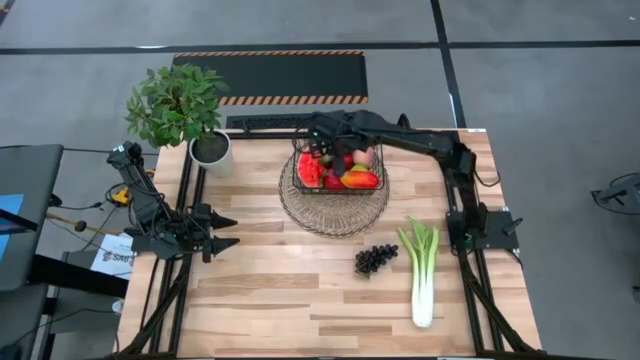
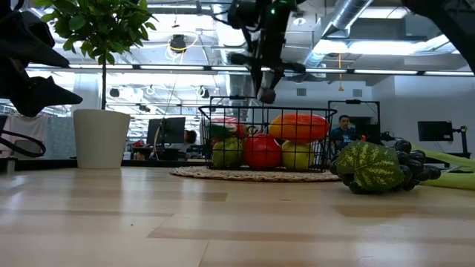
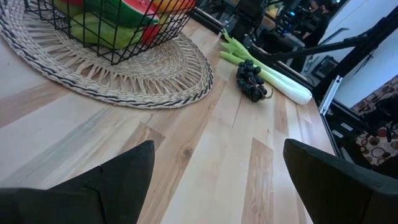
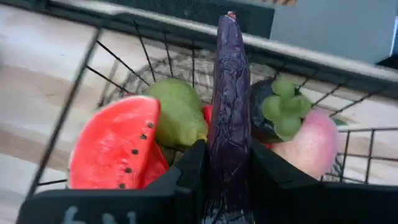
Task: Build produce basket
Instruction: Put the purple eggplant into the black wire basket
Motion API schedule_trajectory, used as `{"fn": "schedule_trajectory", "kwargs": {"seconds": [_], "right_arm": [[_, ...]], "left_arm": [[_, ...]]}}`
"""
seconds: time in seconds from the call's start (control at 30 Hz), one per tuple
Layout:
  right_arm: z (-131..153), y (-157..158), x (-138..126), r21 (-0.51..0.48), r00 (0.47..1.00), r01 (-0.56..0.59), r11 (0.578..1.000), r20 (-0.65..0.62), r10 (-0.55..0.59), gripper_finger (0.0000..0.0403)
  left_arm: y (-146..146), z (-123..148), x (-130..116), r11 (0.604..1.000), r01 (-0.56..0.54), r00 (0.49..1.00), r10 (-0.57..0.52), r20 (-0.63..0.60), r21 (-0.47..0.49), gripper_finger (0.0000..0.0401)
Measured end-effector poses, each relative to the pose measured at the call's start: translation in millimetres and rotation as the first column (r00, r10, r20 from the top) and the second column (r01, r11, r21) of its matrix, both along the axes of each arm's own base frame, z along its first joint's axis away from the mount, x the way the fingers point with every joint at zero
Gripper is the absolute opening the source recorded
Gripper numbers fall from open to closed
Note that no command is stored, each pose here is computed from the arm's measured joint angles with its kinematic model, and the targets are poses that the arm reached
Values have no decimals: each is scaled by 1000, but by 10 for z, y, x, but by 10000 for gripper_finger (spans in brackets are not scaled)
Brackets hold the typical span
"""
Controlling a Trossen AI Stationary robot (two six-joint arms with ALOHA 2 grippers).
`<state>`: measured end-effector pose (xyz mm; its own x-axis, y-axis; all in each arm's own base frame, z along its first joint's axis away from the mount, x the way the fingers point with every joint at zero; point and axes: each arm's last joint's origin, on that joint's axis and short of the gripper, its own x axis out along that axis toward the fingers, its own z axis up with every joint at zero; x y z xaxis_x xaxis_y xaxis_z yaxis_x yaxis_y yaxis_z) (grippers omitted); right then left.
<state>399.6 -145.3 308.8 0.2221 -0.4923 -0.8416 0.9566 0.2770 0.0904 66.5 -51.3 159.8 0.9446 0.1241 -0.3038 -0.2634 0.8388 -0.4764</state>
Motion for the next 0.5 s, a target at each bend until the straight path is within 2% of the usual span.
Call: {"fn": "schedule_trajectory", "kwargs": {"seconds": [0.23, 0.5], "right_arm": [[-243, -89, 12, 46, 1000, 0, 999, 9, 0, 98], [-354, -82, 22, 66, 1000, -7, 998, 12, 6, 98]], "left_arm": [[0, 0, 0, 1000, 1, 1000, -1, -1, 3, 341], [0, -1, 0, 1000, 1, 1000, -1, -1, 4, 341]]}}
